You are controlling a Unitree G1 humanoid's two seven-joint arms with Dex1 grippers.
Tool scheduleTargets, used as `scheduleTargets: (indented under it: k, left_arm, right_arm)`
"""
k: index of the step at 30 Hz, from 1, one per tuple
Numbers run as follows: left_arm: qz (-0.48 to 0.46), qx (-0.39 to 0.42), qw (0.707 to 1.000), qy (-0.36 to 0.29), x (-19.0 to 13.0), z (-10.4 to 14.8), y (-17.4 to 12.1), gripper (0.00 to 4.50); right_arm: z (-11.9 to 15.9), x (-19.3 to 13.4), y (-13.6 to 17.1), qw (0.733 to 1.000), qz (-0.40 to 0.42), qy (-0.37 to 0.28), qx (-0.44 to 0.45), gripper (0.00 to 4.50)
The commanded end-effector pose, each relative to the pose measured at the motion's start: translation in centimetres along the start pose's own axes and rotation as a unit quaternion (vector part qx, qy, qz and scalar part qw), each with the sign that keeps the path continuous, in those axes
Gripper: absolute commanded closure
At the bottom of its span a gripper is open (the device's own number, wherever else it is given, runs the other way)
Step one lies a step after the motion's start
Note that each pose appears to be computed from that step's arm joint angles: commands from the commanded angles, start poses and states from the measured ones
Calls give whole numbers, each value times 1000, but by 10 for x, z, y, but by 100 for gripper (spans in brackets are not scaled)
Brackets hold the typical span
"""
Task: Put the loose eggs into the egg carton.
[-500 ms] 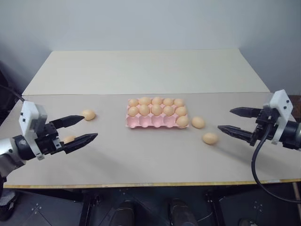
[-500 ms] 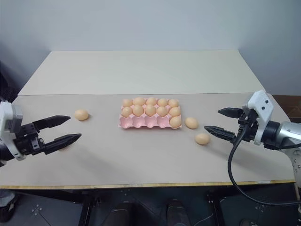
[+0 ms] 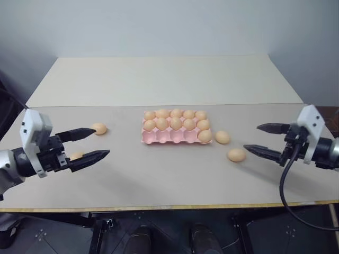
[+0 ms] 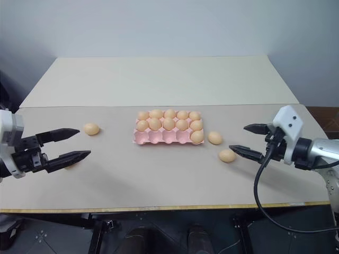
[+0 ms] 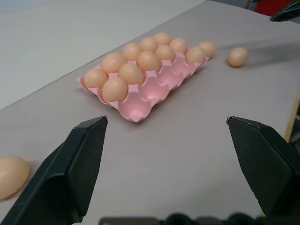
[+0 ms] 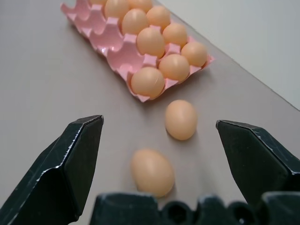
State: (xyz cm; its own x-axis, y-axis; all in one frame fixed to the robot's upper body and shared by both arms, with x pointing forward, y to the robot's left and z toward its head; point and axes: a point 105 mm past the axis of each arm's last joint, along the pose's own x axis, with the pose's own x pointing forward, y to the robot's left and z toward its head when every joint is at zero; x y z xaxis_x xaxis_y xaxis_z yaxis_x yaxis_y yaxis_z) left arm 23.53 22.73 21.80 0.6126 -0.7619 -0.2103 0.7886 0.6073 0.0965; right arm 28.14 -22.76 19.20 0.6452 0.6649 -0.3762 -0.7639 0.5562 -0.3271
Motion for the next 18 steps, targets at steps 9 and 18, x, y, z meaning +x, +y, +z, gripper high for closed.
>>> scheduleTargets:
  k: [9,18]
  left_arm:
    - [-21,21,1000,-8,1,11,-8,5]
    - [-12,27,1000,-11,-1,13,-10,0]
  right_arm:
    - [-42,45,-2,992,38,79,-91,0]
    - [-57,61,-5,988,44,105,-105,130]
